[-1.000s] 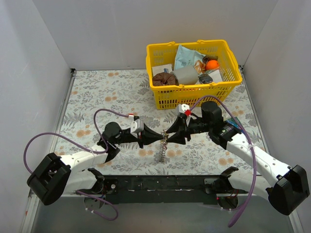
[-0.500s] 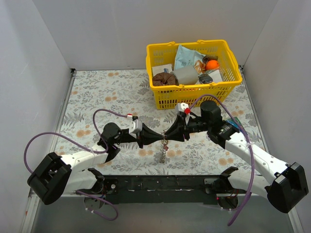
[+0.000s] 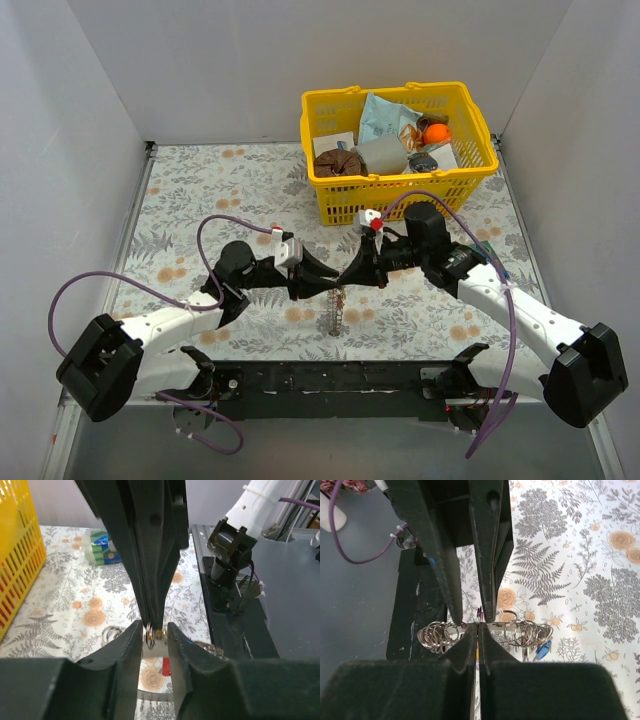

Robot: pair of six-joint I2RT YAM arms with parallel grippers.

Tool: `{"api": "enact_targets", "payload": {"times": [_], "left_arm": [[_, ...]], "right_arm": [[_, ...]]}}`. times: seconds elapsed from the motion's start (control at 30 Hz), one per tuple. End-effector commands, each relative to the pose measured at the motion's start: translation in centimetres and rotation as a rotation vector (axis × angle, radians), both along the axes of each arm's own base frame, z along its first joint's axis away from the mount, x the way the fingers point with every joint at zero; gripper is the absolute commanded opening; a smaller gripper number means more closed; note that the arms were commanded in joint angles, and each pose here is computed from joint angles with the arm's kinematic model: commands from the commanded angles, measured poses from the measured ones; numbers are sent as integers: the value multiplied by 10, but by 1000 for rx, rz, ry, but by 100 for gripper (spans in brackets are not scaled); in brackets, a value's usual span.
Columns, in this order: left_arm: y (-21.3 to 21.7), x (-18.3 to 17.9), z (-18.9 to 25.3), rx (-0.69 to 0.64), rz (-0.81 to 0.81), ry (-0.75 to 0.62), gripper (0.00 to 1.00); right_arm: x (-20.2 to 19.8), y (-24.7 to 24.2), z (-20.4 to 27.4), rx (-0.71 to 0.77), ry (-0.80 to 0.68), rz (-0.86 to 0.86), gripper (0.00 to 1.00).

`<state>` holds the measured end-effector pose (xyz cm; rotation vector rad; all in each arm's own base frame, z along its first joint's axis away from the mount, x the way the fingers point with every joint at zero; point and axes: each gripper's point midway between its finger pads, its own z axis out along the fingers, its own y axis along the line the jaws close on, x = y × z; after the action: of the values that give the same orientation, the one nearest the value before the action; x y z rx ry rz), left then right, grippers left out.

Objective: Put the keys on the keyring

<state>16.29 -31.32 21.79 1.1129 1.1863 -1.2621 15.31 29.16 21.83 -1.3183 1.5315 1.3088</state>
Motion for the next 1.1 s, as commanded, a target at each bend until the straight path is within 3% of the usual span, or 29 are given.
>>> {"api": "enact_targets", "payload": {"times": [0.0, 0.13, 0.3, 0.63, 1.07], "left_arm": [[-1, 7, 16, 60, 23, -78, 34], [5, 15, 12, 137, 72, -107, 45], [5, 19, -9, 285, 36, -63, 45], [-9, 19, -20, 308, -66, -34, 39], [-17, 9, -24, 295, -176, -2, 37]], "right_arm": [[13, 0, 10, -45, -54, -30, 1], [14, -5, -3, -118, -16, -38, 1], [16, -8, -17, -185, 2, -50, 1], [10, -16, -41, -309, 37, -86, 1], [7, -17, -43, -310, 33, -79, 1]]}}
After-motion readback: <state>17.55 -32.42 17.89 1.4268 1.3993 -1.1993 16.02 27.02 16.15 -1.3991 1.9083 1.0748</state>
